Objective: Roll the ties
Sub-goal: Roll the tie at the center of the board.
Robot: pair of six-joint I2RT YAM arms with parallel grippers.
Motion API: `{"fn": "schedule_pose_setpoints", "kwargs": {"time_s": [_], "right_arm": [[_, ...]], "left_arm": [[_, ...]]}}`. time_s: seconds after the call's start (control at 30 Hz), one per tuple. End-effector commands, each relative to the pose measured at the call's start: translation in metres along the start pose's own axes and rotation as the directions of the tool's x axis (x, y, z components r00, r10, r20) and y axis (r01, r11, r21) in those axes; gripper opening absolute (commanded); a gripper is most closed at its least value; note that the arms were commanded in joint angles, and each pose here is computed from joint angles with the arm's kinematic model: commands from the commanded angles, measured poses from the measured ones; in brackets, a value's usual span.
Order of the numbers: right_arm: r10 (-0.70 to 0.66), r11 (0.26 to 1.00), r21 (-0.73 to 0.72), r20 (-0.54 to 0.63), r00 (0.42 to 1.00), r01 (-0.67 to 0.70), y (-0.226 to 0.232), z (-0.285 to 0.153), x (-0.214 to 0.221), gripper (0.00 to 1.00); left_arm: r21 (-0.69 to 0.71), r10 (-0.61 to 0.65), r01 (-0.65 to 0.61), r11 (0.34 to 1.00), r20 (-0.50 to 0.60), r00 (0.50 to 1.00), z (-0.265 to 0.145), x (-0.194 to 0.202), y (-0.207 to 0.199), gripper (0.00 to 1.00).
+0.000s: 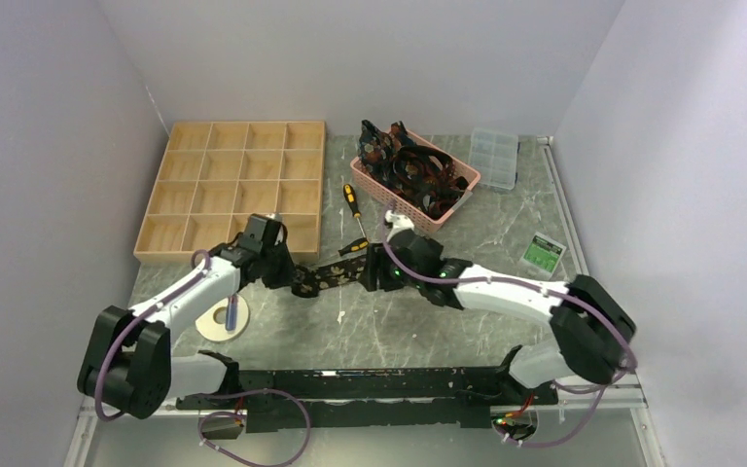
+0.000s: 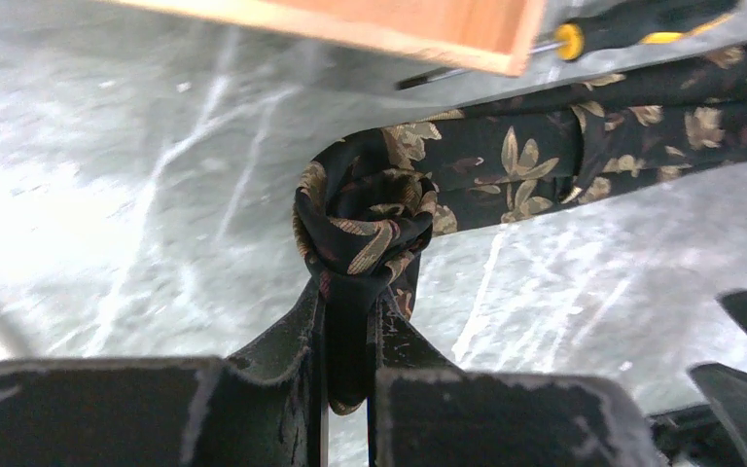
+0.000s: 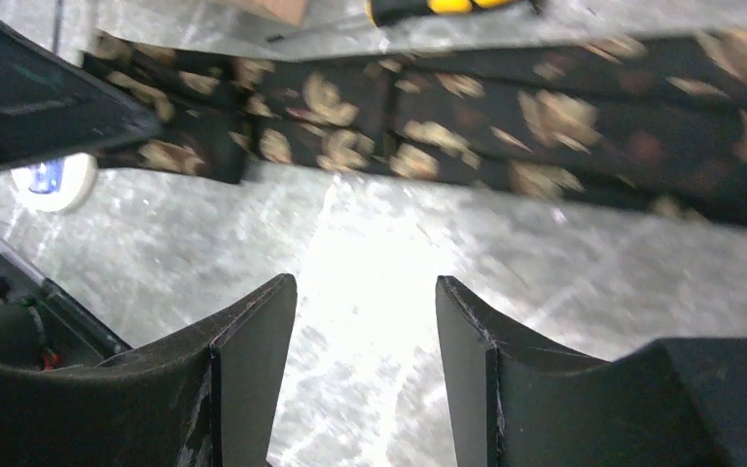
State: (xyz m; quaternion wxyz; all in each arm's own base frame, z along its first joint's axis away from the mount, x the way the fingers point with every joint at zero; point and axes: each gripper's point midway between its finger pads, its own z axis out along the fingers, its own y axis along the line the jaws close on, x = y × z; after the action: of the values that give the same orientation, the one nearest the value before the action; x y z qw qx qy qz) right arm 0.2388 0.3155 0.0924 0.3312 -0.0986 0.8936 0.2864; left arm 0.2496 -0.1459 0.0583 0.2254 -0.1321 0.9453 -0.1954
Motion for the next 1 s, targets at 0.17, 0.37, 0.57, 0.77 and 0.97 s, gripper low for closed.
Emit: {"fn": "schedule_pose_setpoints", "kwargs": {"time_s": [0.17, 0.37, 0.57, 0.77, 0.97], "right_arm": [[0.042, 0.994, 0.095, 0.073, 0.996, -0.048, -0.047, -0.048, 0.025, 0.6], [0.036, 0.992, 0.113, 0.095, 0.995, -0.046, -0.057, -0.06, 0.03, 0.6], [0.036, 0.991, 0.127, 0.113, 0.993, -0.05, -0.065, -0.07, 0.033, 0.61], [0.036, 0.989, 0.141, 0.117, 0.992, -0.052, -0.072, -0.075, 0.037, 0.61], [0.037, 0.988, 0.144, 0.121, 0.992, -0.055, -0.073, -0.074, 0.037, 0.61]], "left_arm": [[-0.512, 0.097, -0.114, 0.851, -0.059, 0.994, -0.046, -0.005, 0.056, 0.03], [-0.683, 0.176, -0.216, 0.698, -0.128, 0.976, -0.046, -0.005, 0.052, 0.03], [-0.777, 0.232, -0.29, 0.559, -0.19, 0.954, -0.024, 0.007, 0.045, 0.03], [-0.806, 0.284, -0.318, 0.5, -0.194, 0.939, -0.008, 0.005, 0.026, 0.03], [-0.725, 0.306, -0.358, 0.589, -0.21, 0.929, 0.015, 0.009, 0.0, 0.27]]}}
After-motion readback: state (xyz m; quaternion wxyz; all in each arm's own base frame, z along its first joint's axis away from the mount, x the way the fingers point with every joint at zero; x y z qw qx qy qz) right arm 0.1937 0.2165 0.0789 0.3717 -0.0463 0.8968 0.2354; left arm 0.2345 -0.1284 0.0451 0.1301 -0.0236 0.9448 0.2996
